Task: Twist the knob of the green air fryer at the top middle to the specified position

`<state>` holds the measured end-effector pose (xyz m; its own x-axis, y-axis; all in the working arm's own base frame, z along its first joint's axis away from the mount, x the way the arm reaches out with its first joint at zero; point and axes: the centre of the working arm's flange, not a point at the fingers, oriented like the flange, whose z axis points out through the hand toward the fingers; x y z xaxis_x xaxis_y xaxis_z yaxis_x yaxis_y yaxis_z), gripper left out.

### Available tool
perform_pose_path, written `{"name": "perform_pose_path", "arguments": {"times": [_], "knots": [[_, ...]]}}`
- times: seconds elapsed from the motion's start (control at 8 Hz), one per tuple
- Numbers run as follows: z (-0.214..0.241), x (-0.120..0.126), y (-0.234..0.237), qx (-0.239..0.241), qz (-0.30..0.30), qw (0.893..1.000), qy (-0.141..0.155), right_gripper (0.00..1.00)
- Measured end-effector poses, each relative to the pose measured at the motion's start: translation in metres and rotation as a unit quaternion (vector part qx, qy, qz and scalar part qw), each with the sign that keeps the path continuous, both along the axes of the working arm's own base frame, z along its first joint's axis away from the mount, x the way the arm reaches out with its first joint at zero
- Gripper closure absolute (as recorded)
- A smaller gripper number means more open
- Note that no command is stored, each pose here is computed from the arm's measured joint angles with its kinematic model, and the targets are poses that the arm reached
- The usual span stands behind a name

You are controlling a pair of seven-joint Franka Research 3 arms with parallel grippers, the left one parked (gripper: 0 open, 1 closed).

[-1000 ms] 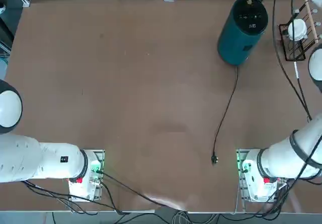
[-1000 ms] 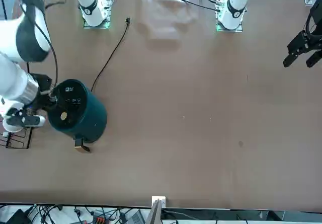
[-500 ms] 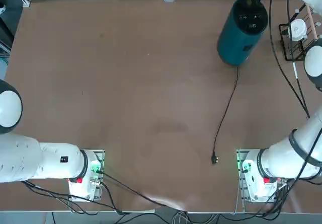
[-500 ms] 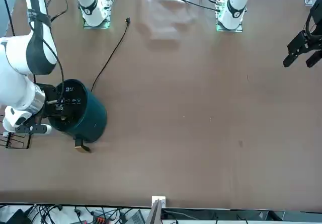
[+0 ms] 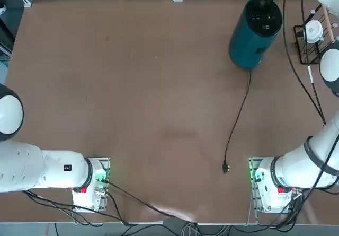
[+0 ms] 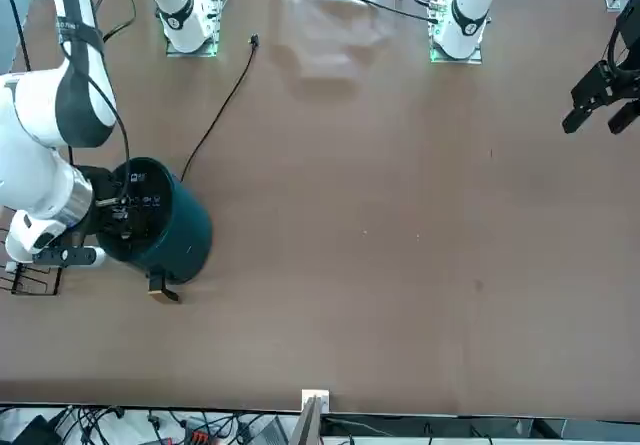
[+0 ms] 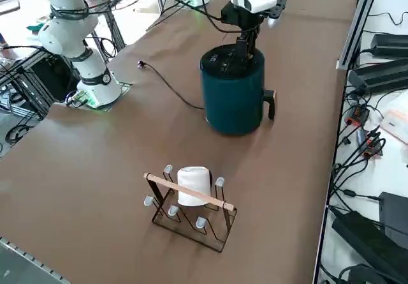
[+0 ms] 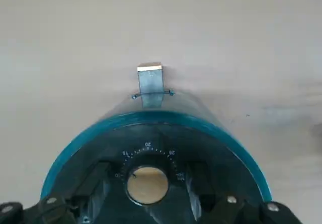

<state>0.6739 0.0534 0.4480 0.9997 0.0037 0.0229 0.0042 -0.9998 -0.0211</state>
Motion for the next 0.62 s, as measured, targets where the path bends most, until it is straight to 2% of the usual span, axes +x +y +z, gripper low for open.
{"name": "perform_pose_path", "arguments": {"times": [0.62], "knots": [[0.0043, -0.0004, 0.0006, 0.0, 0.001, 1.0, -0.003, 0.28]]}}
